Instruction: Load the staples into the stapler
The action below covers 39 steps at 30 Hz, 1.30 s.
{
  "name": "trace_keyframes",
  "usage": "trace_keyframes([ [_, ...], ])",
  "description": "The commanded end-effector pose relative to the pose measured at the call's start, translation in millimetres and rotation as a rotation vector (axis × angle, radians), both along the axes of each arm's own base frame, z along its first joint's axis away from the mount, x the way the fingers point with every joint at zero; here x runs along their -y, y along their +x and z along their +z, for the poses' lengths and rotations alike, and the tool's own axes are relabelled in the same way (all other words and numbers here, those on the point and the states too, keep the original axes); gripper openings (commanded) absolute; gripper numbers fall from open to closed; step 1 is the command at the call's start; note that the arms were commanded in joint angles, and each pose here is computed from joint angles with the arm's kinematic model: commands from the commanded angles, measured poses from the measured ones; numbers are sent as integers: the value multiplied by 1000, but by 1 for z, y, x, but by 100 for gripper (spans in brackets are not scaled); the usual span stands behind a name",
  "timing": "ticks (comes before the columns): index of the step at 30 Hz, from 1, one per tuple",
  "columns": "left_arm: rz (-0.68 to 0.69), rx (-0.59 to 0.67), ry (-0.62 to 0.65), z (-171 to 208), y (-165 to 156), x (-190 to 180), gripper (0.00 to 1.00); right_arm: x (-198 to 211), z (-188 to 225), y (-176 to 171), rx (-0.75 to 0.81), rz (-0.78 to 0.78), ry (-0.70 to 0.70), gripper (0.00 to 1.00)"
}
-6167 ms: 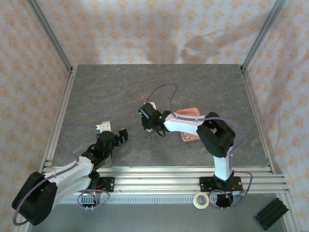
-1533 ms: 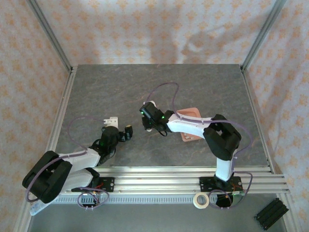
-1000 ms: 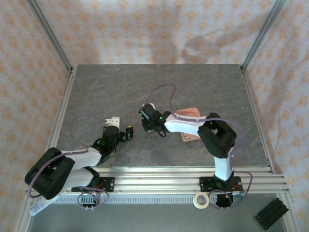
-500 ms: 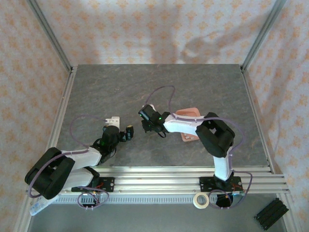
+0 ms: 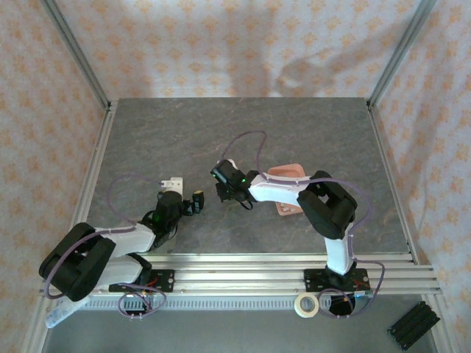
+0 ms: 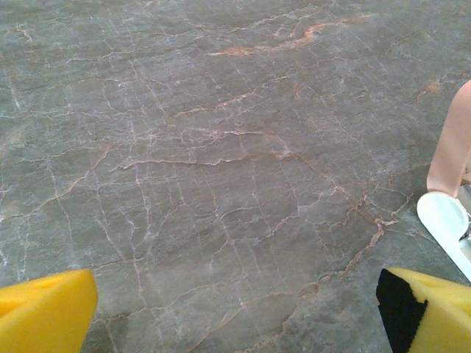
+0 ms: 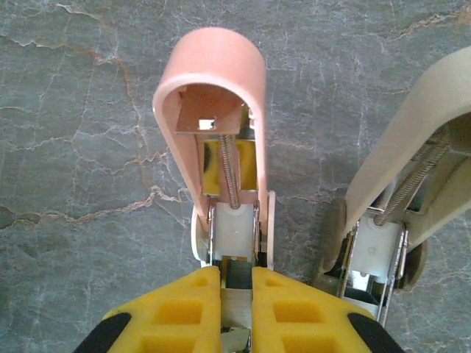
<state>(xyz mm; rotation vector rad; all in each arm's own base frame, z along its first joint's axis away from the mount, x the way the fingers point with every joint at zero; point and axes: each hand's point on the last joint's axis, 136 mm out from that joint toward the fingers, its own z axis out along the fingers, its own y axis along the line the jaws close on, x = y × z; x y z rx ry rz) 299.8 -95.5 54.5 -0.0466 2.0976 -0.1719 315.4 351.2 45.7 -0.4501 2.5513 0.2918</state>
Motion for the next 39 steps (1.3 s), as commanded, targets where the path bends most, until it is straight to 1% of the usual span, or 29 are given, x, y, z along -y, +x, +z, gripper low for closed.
trace_keyframes([
  [1,-22,46,-3,14,10,8,98,11,-1,9,3,-66,-62,13],
  [18,-28,46,-7,14,10,9,98,19,-16,7,-46,-89,-156,12],
  [26,-28,47,-7,14,10,9,98,15,-16,10,-55,-90,-159,12],
  [31,-26,50,-9,15,9,8,98,10,-7,10,-45,-78,-125,13],
  [39,-38,57,-19,17,9,11,98,11,28,14,16,-96,-58,16],
])
